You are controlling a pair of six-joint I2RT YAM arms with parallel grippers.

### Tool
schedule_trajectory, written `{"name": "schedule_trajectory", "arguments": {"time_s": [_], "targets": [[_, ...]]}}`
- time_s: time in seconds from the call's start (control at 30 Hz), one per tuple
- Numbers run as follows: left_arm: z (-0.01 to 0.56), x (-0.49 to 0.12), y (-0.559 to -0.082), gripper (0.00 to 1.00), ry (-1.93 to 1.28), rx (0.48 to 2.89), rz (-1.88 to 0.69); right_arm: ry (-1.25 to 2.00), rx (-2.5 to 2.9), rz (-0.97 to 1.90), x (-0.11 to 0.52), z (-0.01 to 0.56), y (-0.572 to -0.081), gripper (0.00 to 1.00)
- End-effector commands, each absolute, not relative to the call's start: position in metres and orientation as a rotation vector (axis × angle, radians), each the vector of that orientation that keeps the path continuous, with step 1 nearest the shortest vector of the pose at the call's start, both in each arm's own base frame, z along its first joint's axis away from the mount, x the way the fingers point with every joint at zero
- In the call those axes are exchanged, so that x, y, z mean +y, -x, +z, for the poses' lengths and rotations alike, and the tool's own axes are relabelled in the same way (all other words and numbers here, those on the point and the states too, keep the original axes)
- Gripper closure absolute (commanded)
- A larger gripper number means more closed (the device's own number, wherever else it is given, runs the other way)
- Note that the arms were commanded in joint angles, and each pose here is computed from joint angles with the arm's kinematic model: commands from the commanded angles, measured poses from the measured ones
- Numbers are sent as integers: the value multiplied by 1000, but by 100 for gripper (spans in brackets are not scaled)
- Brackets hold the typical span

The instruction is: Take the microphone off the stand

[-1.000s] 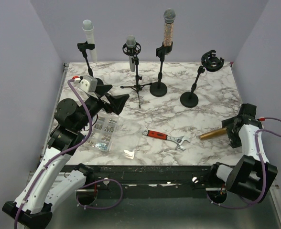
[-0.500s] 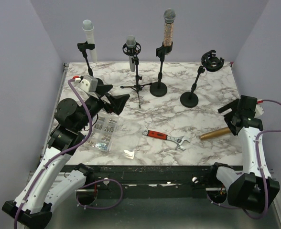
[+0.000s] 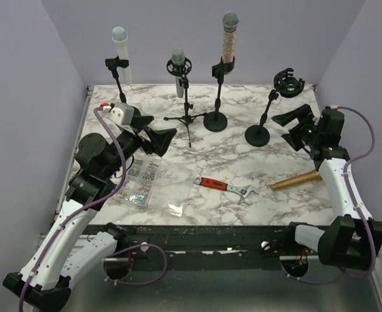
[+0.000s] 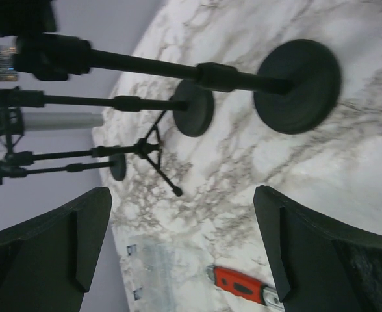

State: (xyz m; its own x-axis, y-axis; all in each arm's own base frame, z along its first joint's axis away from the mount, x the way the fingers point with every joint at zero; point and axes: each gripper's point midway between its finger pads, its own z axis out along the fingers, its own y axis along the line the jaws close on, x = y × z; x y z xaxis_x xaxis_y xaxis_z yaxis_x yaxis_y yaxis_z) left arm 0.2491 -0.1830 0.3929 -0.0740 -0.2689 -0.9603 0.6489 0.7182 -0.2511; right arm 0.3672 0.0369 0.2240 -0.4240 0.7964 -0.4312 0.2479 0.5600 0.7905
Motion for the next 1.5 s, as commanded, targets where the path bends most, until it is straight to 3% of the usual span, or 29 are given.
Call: {"name": "schedule_trajectory", "arguments": {"time_s": [0.0,0.17,0.27,0.47,0.53,0.8,1.27,1.47], "targets": [[405,-185,-242,1,-344,1438,-799,-771,1741,996,55,293,-401,0],[405,-185,-242,1,-344,1437,-797,-885,1688,1001,46,302,-432,0],[405,-185,-242,1,-346,1438,-798,-940,1668,1002,44,300,-443,10],[406,-185,-241,1,-348,1436,-800,-1036,1669,893,42,290,-454,13],[406,-186,-241,1,-350,1436,-802,-1078,1646,859,38,289,-454,20],[406,-186,-241,1,-350,1434,-804,-1245,1561,694,27,282,-450,25],[408,-184,-239,1,-349,1427,-802,-1279,1538,565,38,276,-456,25],[408,-185,-239,2,-349,1427,-803,-1318,1539,543,36,260,-457,30]]}}
